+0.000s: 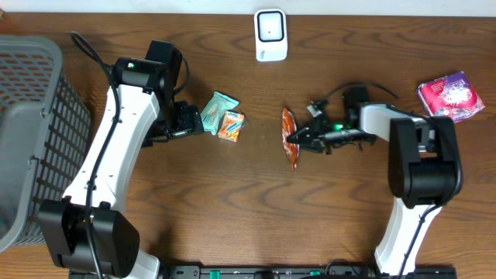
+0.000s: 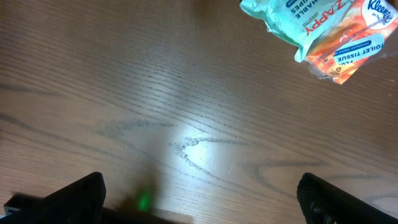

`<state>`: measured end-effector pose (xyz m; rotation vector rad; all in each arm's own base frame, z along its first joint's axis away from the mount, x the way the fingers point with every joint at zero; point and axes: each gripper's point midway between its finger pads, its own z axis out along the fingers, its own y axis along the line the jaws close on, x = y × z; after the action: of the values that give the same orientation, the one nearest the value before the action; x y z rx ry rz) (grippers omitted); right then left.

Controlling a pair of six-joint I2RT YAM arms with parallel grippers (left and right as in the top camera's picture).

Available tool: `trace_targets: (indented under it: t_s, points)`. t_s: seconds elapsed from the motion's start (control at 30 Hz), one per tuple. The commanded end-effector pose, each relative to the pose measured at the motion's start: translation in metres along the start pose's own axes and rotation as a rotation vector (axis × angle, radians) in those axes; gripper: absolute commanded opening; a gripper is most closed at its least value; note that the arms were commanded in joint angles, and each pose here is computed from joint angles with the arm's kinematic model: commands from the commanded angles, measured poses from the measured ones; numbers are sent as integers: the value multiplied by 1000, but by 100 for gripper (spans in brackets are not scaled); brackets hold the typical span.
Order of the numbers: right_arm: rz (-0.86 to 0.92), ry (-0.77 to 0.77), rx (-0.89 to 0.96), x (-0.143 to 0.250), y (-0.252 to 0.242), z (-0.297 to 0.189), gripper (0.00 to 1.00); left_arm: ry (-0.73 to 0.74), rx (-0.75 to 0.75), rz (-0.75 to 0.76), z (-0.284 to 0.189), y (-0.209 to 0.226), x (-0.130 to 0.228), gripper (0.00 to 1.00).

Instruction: Scan the item barcode

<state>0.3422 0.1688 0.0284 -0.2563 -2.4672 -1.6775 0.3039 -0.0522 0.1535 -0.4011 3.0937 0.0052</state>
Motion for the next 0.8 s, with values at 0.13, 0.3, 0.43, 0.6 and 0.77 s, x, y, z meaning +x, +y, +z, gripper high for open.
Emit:
trace_targets:
  t_s: [0.13,0.3,0.43,0.6,0.77]
  points:
    - [131,-175,311,-26,-11,-94,42,3,-19,-4,2,3,-1,98]
    - [9,-210,652,-15,29,-130,51,3,-19,-4,2,3,-1,98]
    - [-113,-273,826,-8,68,-124,64,3,-19,-4,2,3,-1,98]
    - [-208,-342,948,-5,93,-80,69,3,-19,-4,2,3,-1,98]
    - [-259,-446,1165,-5,90,-43,65,3,-19,-4,2,3,-1,98]
